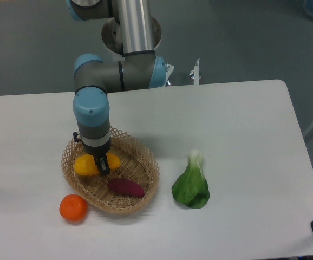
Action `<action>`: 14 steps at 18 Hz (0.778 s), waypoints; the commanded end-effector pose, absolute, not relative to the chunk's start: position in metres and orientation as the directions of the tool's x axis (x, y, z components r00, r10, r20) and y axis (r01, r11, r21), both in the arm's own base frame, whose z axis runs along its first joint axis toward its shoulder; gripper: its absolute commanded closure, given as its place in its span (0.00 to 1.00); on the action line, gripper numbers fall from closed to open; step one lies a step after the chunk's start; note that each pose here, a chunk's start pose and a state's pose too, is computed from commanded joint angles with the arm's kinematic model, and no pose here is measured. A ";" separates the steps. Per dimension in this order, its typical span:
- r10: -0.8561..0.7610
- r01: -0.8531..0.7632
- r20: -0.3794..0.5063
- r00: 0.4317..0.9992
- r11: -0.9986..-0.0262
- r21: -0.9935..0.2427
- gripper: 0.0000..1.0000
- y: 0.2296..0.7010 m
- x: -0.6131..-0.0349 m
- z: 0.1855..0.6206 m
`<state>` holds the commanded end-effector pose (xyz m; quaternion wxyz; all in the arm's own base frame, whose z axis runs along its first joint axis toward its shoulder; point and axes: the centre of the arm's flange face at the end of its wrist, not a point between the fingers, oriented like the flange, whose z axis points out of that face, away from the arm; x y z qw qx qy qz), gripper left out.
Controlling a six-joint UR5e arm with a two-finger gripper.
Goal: Pick up the mango from the basket
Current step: 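Lift the yellow mango out of the basket toward the bok choy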
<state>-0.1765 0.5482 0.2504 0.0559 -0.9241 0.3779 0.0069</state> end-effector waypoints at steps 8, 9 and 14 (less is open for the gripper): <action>-0.594 -0.604 -0.107 0.797 -0.789 -0.115 0.67 0.537 -0.230 0.279; -0.577 -0.587 -0.110 0.809 -0.801 -0.115 0.67 0.533 -0.242 0.280; -0.482 -0.499 -0.146 0.864 -0.858 -0.120 0.67 0.511 -0.304 0.297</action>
